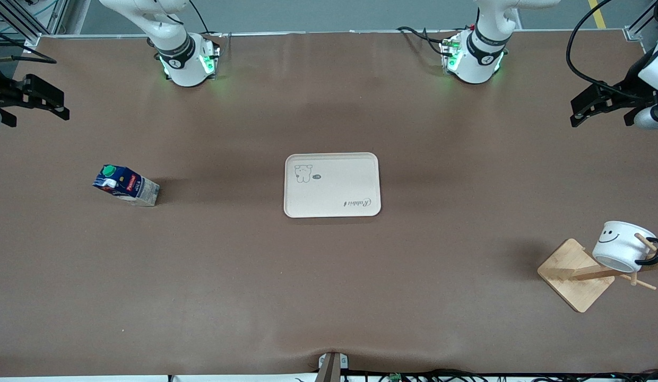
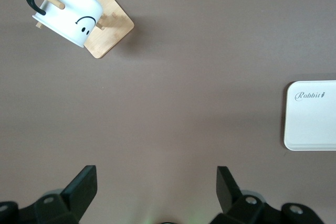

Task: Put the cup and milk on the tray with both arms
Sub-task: 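Move the left gripper down toward the white mug on the stand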

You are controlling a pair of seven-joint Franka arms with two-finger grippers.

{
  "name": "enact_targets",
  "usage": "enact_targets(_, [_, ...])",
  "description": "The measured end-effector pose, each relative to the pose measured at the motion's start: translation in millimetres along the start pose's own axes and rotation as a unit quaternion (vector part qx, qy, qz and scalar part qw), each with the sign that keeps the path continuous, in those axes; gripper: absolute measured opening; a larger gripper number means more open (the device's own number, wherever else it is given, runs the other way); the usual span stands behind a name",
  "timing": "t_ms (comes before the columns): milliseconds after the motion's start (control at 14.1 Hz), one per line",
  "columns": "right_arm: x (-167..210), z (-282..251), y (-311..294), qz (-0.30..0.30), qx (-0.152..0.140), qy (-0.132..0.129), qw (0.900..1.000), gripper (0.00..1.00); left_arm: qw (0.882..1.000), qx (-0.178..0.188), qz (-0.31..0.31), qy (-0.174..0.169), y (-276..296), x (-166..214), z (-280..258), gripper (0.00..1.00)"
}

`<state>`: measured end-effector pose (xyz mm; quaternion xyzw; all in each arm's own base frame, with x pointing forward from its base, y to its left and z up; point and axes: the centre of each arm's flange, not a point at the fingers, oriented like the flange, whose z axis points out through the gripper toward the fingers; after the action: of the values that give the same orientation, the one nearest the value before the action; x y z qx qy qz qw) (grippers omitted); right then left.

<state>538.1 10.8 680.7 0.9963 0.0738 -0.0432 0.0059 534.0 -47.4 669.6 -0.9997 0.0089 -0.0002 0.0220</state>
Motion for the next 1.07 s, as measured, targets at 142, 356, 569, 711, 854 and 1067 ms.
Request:
enact_targets(142, [0, 1, 0, 0.000, 0.000, -0.001, 1.000, 1.00, 1.000, 0.000, 0.000, 0.000, 0, 0, -1, 1.00])
enact_targets(356, [0, 1, 0, 0.000, 0.000, -0.001, 1.000, 1.00, 1.000, 0.000, 0.000, -0.001, 0, -1, -1, 1.00])
enact_targets(569, [0, 1, 0, -0.001, 0.003, -0.001, 1.000, 1.00, 1.000, 0.000, -0.004, -0.002, -5, -1, -1, 1.00])
enact_targets(711, [1, 2, -1, -0.001, 0.006, -0.002, 1.000, 1.00, 1.000, 0.000, -0.019, -0.003, -20, 1, 2, 1.00])
enact_targets(854, [1, 2, -1, -0.001, 0.006, -0.002, 1.000, 1.00, 0.999, 0.000, -0.036, 0.007, -47, 8, 11, 1.00])
enact_targets(1067, [1, 2, 0, -0.001, 0.006, -0.002, 1.000, 1.00, 0.998, -0.012, -0.056, 0.038, -87, 24, 48, 1.00])
